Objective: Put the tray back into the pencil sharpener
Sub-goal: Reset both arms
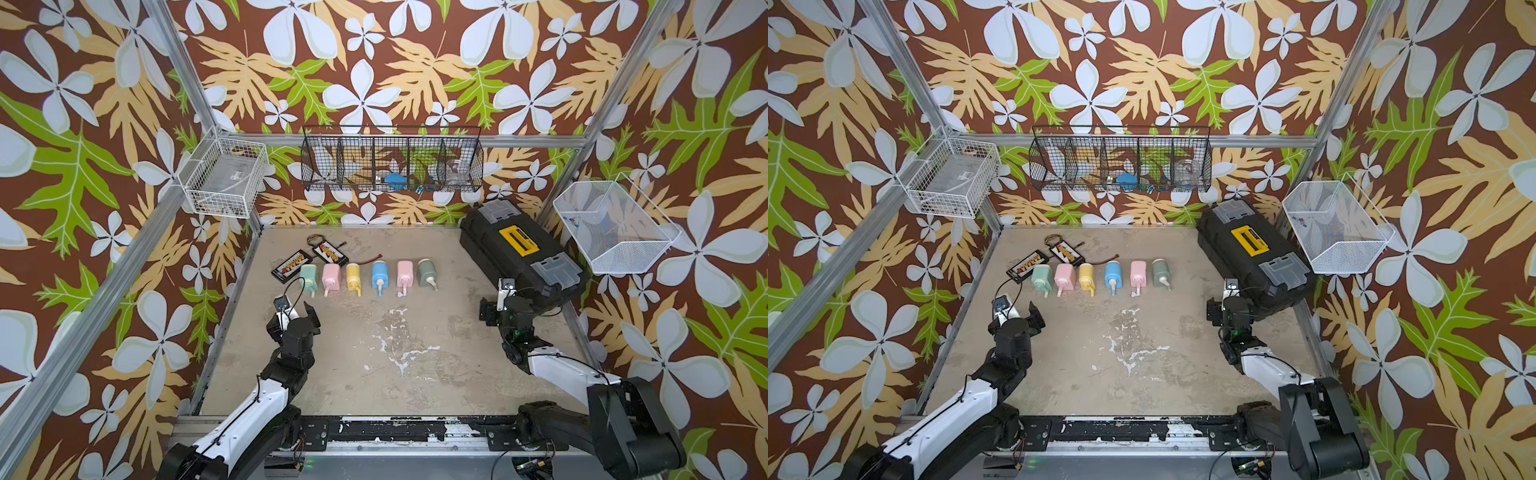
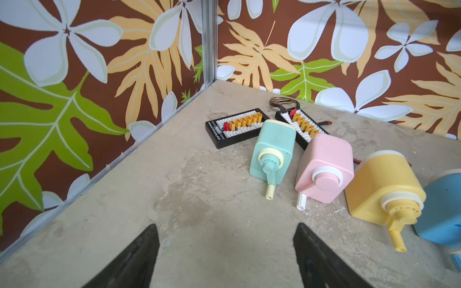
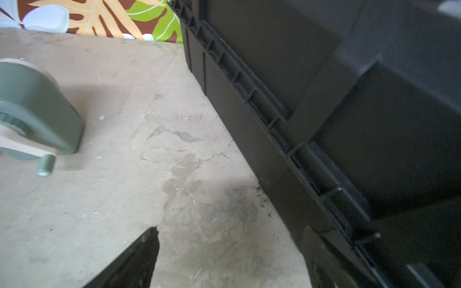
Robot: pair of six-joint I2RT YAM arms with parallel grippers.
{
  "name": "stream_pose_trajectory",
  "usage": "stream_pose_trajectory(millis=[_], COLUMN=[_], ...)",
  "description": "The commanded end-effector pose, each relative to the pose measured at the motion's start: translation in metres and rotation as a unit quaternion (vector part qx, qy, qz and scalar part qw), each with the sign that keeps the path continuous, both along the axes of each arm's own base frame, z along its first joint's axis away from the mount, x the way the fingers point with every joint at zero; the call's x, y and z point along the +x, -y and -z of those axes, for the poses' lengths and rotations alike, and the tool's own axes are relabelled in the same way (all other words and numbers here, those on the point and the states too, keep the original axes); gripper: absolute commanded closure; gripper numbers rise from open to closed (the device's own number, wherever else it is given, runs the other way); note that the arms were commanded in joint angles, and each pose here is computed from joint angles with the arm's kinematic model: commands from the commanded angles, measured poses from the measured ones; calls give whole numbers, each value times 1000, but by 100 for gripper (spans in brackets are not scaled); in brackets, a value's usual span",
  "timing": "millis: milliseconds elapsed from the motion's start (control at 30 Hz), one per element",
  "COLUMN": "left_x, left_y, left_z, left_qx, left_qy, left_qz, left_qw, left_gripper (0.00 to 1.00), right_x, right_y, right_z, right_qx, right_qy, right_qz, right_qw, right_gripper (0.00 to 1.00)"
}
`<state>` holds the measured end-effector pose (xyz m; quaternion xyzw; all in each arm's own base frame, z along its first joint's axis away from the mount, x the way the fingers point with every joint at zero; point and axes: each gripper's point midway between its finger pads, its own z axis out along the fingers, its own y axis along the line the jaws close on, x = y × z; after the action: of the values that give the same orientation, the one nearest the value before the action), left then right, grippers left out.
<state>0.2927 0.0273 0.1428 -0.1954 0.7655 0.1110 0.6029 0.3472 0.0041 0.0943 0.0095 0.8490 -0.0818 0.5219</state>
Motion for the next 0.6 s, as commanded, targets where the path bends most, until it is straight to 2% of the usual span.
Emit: stream_pose_trajectory(millis=[0,100,267,367,467,567], left_x=[15,21,27,35,46,53], left_y=[2,-1,-1,9,22,34], left_z=[-26,-15,-9,-7,-10,-8], left_qx=[16,21,8,9,18,42], left_qy=[54,42,73,78,84,78], left_qz=[19,27,48,83,125,164], left_qw=[998,999,996,993,988,982], left_gripper=[13,12,9,7,7,6], right_x=[19,28,27,21,20,21], right_y=[-8,-12,0,8,7,7], right_z=[-32,-37,-32,-28,-27,-27], right_qx=[4,-8,0,25,24,24], right_qy=[102,119,140,153,155,155], right_qz=[-32,-56,-44,-42,-46,-46], right_qw=[994,991,989,987,986,987], right_gripper=[9,9,9,5,1,0])
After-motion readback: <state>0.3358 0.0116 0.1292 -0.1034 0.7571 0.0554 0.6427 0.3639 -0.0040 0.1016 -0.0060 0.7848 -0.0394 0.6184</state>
